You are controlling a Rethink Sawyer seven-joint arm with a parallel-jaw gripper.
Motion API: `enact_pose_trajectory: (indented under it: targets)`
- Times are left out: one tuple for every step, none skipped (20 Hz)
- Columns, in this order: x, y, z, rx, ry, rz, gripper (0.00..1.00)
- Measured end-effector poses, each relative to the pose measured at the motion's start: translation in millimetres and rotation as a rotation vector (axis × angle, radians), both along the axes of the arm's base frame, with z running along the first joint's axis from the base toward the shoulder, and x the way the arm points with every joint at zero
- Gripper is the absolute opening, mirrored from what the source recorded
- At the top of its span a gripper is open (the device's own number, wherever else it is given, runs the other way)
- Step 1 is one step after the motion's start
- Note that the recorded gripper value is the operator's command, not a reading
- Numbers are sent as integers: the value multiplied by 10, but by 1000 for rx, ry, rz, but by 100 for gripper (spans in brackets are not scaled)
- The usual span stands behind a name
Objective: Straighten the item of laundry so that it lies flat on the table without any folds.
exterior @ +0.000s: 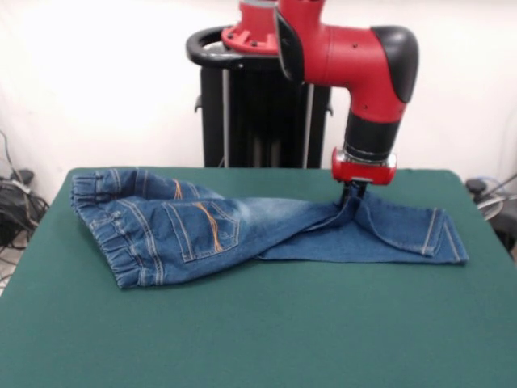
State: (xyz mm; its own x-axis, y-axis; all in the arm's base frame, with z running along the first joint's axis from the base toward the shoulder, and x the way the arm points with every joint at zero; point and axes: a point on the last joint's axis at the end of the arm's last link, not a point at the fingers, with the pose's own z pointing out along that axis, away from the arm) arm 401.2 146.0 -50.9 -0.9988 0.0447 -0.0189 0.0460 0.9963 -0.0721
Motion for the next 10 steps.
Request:
enact_pose_trajectory:
  targets:
    - [0, 0, 0, 0, 0, 0, 0]
    - [0, 0, 0, 0, 0, 0, 0]
    - [0, 1, 0, 0, 0, 0, 0]
    - [0, 1, 0, 0, 0, 0, 0]
    - [1, 1, 0, 0, 0, 0, 0]
    - [0, -2, 1, 1, 0, 2, 0]
    - [0, -4, 1, 2, 0, 3, 0]
    - [0, -6, 2, 4, 0, 4, 0]
    - [1, -10, 2, 7, 0, 6, 0]
    - [2, -15, 2, 10, 0, 7, 0]
